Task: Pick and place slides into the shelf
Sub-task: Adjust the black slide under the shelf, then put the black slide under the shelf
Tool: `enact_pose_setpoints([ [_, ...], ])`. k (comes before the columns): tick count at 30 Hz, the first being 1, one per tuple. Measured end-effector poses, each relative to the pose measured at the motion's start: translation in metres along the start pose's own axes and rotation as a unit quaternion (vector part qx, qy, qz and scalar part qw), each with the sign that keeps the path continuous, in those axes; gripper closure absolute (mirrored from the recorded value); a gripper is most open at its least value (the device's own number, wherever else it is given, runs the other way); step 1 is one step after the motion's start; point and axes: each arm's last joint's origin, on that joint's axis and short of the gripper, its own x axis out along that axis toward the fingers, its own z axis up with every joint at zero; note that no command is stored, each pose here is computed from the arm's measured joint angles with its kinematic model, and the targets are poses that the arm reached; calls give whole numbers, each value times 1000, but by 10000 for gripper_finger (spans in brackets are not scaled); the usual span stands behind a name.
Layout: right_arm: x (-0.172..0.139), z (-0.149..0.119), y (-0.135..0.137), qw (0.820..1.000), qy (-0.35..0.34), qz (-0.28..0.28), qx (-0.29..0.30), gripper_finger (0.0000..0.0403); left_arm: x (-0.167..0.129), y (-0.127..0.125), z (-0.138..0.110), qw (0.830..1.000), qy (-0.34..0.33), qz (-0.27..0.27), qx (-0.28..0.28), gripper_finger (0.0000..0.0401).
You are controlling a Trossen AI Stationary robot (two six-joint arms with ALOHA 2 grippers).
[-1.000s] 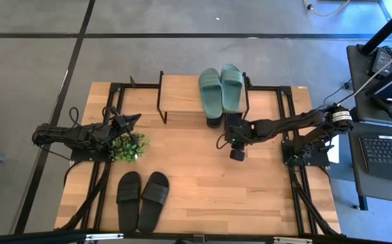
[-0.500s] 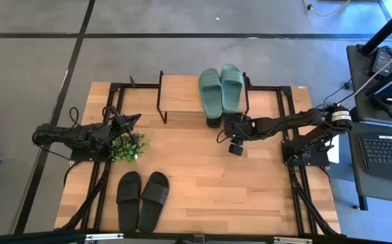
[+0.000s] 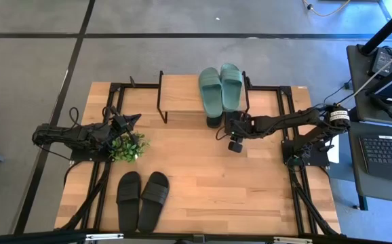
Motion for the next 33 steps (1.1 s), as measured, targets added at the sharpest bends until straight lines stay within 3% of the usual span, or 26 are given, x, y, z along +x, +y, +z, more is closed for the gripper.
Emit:
enact_pose_setpoints([
  [13, -53, 44, 43, 990, -120, 48, -58, 281, 0, 0, 2, 1000, -12, 1, -12, 401],
  [22, -75, -5, 58, 979, -191, 56, -50, 281, 0, 2, 12, 999, -50, 8, -5, 401],
  [27, -70, -36, 46, 958, -275, 69, -35, 281, -3, 4, 26, 994, -108, -1, -21, 401],
  [33, -59, -75, 34, 922, -377, 85, 5, 281, -10, 8, 48, 981, -175, -76, -12, 401],
])
